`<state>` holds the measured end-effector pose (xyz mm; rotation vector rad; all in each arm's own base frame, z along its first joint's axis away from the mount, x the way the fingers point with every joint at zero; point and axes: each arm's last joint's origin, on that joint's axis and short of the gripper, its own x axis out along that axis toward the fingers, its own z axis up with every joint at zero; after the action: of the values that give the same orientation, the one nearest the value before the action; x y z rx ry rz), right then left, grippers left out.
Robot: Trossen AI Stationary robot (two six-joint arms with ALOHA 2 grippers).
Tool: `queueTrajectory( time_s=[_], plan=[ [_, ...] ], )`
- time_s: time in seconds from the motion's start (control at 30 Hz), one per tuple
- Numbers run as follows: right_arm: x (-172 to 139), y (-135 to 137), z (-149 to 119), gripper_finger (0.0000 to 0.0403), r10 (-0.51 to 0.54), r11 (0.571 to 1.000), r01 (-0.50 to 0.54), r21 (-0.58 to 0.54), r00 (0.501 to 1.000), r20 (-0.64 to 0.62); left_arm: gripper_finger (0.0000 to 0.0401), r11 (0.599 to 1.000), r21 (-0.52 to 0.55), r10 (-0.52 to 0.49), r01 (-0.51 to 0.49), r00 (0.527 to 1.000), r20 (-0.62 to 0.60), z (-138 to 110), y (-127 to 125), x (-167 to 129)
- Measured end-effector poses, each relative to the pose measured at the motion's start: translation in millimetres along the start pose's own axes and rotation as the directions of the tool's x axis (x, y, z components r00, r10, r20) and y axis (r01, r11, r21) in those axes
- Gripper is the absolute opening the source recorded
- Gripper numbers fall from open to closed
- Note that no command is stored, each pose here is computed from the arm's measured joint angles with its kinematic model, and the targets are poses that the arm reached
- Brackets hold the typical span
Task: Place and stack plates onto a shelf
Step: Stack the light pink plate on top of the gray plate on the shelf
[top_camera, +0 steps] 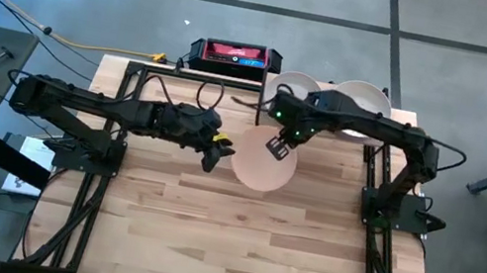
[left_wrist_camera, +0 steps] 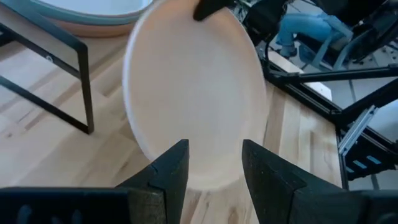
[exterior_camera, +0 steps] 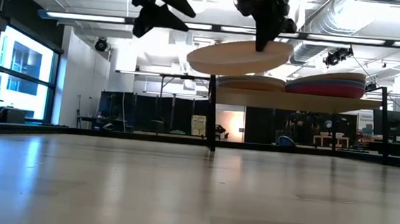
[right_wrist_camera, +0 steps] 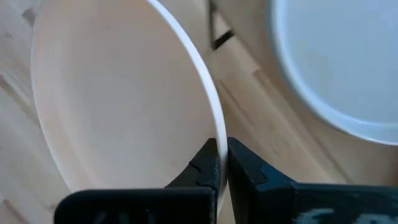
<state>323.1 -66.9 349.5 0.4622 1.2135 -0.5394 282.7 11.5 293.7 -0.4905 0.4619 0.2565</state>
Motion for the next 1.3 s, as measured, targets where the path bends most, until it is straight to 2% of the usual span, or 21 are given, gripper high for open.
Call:
queueTrajectory(
  time_s=[0.2,0.33,0.5,0.6,0.83,1.0,1.3],
  plan=[
    [-7.5,-22.3,3.7,0.0,-0.029,1.0,0.029,0.004,0.999,0.012,0.0138,1.0,-0.007,0.008,-0.008,1.0,0.015,1.5,1.4,2.3],
    [-13.4,-35.1,4.9,0.0,-0.038,0.999,0.037,0.016,0.999,0.026,0.0138,0.993,-0.108,0.042,-0.041,0.999,0.013,2.4,7.8,5.0],
    [-20.2,-46.8,5.8,0.0,-0.042,0.999,0.041,0.017,0.998,0.049,0.0138,0.981,-0.178,0.082,-0.081,0.997,0.003,1.8,14.0,11.2],
    [-21.3,-54.5,7.6,0.0,-0.061,0.998,0.06,0.014,0.997,0.057,0.0138,0.97,-0.219,0.101,-0.107,0.994,-0.038,-1.3,19.7,17.5],
    [-21.1,-81.7,16.7,0.0,-0.09,0.996,0.088,0.031,0.993,0.079,0.0138,0.955,-0.289,0.026,-0.075,0.986,-0.167,-11.0,30.9,41.2],
    [-25.3,-106.7,22.4,0.0,-0.115,0.992,0.109,0.066,0.988,0.101,0.0138,0.95,-0.298,0.036,-0.09,0.983,-0.182,-14.1,34.2,49.1],
    [-57.9,-147.9,32.1,0.0,-0.163,0.98,0.132,0.15,0.963,0.215,0.0138,0.95,-0.299,0.044,-0.089,0.987,-0.153,-7.0,40.1,44.5]
  ],
)
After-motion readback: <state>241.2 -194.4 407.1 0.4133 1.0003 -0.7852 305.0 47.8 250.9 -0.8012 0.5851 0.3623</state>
